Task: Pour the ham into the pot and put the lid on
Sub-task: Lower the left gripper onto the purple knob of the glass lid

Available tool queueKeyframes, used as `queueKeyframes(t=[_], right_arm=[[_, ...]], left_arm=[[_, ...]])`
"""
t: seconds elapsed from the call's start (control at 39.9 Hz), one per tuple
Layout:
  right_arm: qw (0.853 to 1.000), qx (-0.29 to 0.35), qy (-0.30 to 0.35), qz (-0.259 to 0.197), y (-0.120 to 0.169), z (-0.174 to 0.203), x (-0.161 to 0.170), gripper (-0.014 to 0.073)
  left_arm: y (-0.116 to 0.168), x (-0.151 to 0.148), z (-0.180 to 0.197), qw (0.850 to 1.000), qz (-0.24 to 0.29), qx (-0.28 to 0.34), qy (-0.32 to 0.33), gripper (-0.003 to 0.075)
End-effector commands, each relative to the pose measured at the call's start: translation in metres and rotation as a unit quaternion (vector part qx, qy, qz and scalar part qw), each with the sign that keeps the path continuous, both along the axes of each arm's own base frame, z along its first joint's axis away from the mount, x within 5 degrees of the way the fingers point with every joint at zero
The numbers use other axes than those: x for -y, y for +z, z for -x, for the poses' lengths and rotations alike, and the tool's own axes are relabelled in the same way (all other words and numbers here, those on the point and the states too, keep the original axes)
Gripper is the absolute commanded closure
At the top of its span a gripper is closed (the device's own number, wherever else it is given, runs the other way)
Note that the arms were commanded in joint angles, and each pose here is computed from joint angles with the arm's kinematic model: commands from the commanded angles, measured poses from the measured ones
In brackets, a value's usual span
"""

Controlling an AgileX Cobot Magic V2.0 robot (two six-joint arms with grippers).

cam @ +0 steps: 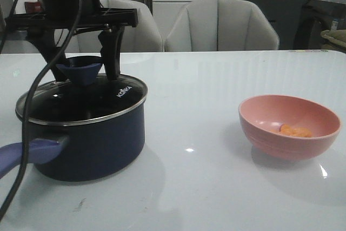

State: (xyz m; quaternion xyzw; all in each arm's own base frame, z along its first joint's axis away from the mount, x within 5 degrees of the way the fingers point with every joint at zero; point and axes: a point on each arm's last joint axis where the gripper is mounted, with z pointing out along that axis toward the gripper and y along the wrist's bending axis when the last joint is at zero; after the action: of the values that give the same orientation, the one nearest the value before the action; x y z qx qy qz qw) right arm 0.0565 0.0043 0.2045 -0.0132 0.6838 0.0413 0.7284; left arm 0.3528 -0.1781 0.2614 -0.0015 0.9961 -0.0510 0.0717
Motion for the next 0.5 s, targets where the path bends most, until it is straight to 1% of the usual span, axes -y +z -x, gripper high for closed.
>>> queueKeyframes(t=[0.0, 0.28, 0.38, 0.48], right_arm=[[0.999, 0.042, -0.002, 0.004, 0.004, 0.002, 0.000, 0.0453], [0.999, 0.042, -0.002, 0.004, 0.004, 0.002, 0.000, 0.0453], [0.999, 0.042, -0.002, 0.004, 0.004, 0.002, 0.000, 0.0453], [0.999, 0.042, -0.002, 0.004, 0.004, 0.002, 0.000, 0.0453]], left_arm=[[0.012, -0.001, 0.013, 0.999, 0.010, -0.032, 0.001, 0.0288], [0.014, -0.001, 0.014, 0.999, 0.009, -0.028, -0.012, 0.0449], [0.020, -0.002, 0.016, 1.000, 0.011, -0.020, -0.021, 0.0471], [0.023, -0.004, 0.017, 1.000, 0.013, -0.016, -0.022, 0.0471]])
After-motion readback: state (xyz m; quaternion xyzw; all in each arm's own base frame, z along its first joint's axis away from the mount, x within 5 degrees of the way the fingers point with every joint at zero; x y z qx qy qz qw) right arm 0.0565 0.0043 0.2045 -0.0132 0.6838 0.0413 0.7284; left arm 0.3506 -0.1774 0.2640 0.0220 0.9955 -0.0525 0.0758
